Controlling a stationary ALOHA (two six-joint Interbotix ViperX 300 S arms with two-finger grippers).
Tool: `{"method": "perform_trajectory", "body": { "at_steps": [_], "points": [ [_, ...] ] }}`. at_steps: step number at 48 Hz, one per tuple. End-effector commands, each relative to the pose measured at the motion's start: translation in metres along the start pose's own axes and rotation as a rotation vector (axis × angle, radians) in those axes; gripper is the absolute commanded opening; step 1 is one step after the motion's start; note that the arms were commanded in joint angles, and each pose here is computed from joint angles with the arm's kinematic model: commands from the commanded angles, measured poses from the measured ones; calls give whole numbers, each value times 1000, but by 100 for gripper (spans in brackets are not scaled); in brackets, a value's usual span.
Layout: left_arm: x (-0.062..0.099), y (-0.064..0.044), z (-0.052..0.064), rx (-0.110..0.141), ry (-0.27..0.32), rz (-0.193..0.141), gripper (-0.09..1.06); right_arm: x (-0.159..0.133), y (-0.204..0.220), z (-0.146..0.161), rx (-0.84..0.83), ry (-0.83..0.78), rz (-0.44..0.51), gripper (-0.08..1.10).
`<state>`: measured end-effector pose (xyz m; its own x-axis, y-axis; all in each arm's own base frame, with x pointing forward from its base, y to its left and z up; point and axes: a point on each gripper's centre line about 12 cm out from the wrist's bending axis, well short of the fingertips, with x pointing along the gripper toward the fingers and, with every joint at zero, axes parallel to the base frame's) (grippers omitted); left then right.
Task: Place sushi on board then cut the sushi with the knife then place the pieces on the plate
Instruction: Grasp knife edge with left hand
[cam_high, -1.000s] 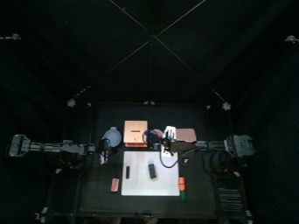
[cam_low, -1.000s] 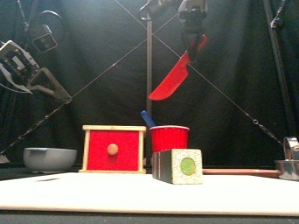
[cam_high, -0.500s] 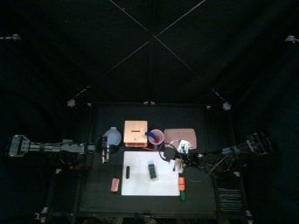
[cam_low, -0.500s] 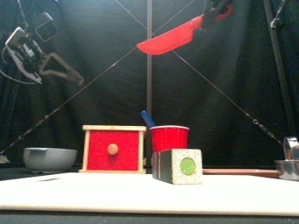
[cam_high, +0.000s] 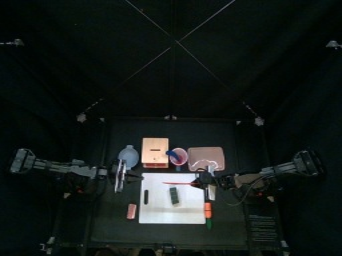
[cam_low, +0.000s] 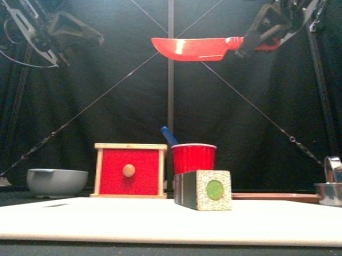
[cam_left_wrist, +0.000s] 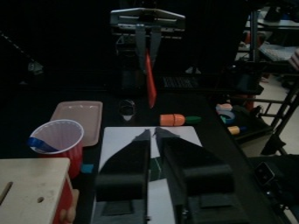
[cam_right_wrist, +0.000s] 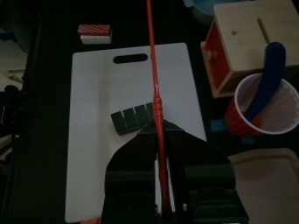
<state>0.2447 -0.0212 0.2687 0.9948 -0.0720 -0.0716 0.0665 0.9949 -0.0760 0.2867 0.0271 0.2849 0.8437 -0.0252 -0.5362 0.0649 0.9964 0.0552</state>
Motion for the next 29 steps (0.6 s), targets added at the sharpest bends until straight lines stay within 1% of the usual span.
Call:
{"method": "perform_trajectory", "body": {
  "at_steps": [1, 5, 8, 13, 15, 20, 23, 25, 29],
  "points": [
    [11, -3, 12, -13, -17, -7, 85, 0, -3, 0, 6, -33, 11, 36],
    [21, -4, 12, -5, 5, -7, 101, 4, -5, -3, -5, -25, 2, 36],
    [28, -4, 14, 4, 25, -7, 105, 6, -7, -3, -9, -22, -5, 36],
    [40, -5, 15, 38, 72, -12, 104, 11, -10, -3, -5, -20, -14, 36],
    [46, -6, 15, 47, 92, -15, 103, 15, -12, -3, -4, -18, -17, 36],
    [62, -6, 12, 53, 158, -14, 102, 24, -13, -5, -2, -9, -17, 36],
    [71, -4, 9, 55, 204, -8, 102, 31, -15, -7, -3, 3, -22, 36],
    [79, -1, 4, 58, 245, 2, 102, 35, -15, -8, -11, 8, -22, 36],
    [90, 3, -4, 66, 306, 12, 102, 42, -17, -9, -29, 16, -29, 36]
  ]
}}
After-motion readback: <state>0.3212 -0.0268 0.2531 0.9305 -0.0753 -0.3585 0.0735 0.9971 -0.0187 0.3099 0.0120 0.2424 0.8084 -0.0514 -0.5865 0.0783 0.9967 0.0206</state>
